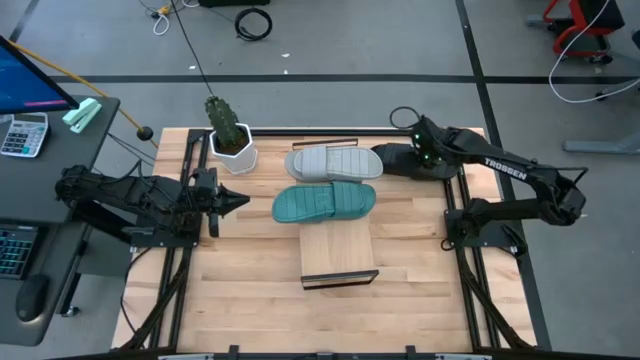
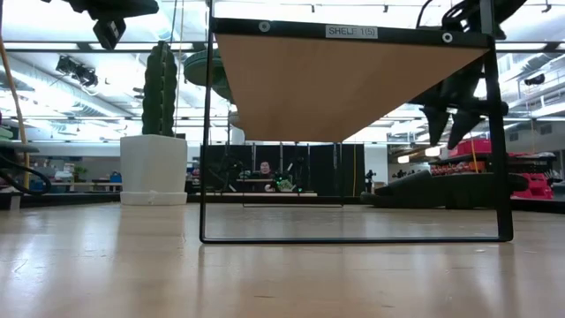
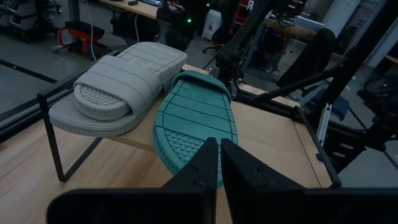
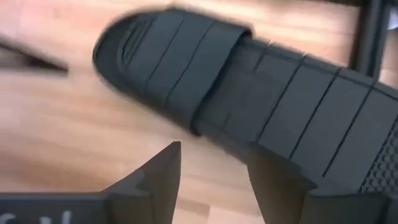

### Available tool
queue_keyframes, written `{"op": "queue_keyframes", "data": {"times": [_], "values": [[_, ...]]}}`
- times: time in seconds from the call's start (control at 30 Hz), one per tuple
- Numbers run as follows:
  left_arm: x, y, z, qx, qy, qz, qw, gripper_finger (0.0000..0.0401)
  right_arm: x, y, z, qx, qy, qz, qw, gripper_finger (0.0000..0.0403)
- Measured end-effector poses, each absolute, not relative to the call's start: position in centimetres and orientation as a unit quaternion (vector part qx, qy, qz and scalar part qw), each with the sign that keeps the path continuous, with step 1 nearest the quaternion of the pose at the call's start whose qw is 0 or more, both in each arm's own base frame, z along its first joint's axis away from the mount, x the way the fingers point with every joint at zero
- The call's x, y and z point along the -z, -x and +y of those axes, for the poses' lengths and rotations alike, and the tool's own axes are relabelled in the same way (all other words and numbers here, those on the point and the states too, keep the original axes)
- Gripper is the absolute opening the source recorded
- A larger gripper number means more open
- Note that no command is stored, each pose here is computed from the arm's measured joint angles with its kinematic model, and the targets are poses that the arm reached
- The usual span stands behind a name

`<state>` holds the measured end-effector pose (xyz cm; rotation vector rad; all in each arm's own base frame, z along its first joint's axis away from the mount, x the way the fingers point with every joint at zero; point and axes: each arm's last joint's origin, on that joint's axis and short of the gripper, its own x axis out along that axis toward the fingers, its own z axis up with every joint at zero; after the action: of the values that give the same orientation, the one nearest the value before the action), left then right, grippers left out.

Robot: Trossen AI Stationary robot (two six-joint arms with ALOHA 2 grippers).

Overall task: Pick and place slippers onto the shelf
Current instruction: Put the black pair of slippers on the shelf

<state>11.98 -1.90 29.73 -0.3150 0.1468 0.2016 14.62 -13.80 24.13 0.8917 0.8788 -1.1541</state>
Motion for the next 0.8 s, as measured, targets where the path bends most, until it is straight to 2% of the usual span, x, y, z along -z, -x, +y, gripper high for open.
{"op": "queue_keyframes", "data": {"times": [0.27, 0.57, 0.8], "values": [[-29.7, -12.0, -1.9, -0.100, 0.156, 0.073, 0.980, 0.0006, -22.9, -14.8, -14.4, 0.546, -0.461, 0.296, 0.634, 0.0203], [-29.7, -12.0, -1.9, -0.100, 0.156, 0.073, 0.980, 0.0027, -20.9, -14.9, -14.6, 0.572, -0.503, 0.220, 0.609, 0.0214], [-29.7, -12.0, -1.9, -0.100, 0.156, 0.073, 0.980, 0.0012, -18.9, -14.6, -14.4, 0.576, -0.532, 0.176, 0.595, 0.0226]]}}
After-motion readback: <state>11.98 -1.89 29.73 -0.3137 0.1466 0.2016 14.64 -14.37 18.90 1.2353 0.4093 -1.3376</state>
